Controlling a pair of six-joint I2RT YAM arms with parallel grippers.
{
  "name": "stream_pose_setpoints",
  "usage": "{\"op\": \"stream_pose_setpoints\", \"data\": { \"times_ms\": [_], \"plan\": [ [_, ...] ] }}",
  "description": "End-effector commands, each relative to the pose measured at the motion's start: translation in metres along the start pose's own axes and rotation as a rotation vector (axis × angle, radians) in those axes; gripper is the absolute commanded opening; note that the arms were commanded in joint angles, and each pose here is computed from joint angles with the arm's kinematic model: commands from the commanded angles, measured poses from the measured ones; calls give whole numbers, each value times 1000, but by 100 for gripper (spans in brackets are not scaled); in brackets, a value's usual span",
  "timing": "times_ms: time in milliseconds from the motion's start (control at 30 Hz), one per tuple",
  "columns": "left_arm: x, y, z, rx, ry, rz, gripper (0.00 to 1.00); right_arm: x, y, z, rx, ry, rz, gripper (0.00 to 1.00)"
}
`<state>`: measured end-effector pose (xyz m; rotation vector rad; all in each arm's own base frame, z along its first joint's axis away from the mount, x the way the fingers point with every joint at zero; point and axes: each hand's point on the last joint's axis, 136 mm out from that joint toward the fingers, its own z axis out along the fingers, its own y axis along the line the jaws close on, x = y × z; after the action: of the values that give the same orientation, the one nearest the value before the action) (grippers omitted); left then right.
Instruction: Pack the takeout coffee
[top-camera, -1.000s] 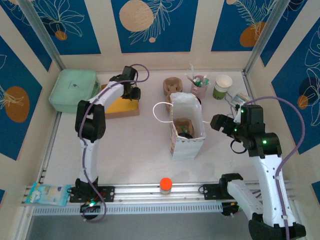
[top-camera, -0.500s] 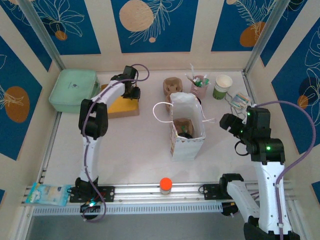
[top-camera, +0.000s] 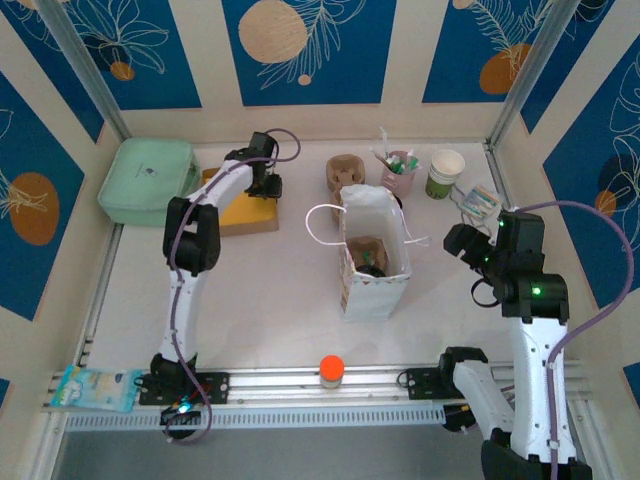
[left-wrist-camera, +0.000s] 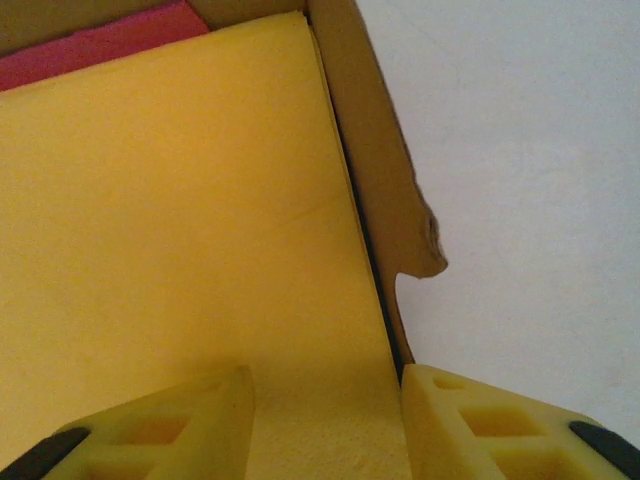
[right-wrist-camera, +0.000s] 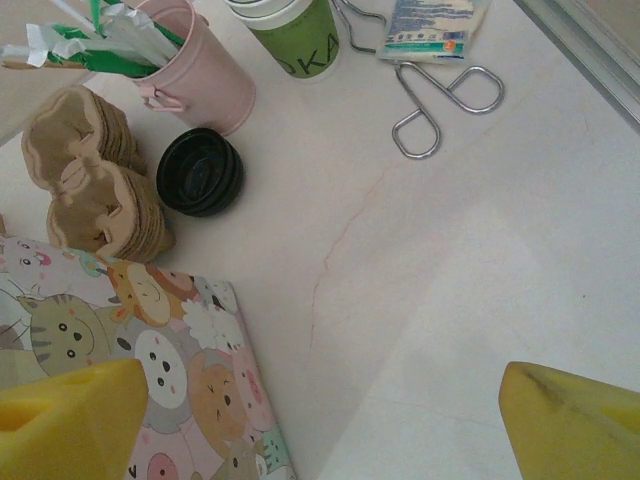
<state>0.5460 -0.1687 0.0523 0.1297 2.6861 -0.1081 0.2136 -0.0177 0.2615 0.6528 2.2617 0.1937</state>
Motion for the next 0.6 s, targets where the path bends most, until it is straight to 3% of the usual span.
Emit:
{"op": "stream_pose_setpoints", "data": {
  "times_ms": [0,200,333,567],
  "plan": [
    [0,4,4,6,20,-3,38,-3,4,0,-21,-7,9,91],
    [3,4,9,5,30,3,27,-4,4,-1,-23,-7,9,91],
    [5,4,9,7,37,7,24,-5,5,-2,-28,-10,8,90],
    [1,0,1,30,24,-13,37,-6,7,-2,-34,-8,11,90]
  ]
}}
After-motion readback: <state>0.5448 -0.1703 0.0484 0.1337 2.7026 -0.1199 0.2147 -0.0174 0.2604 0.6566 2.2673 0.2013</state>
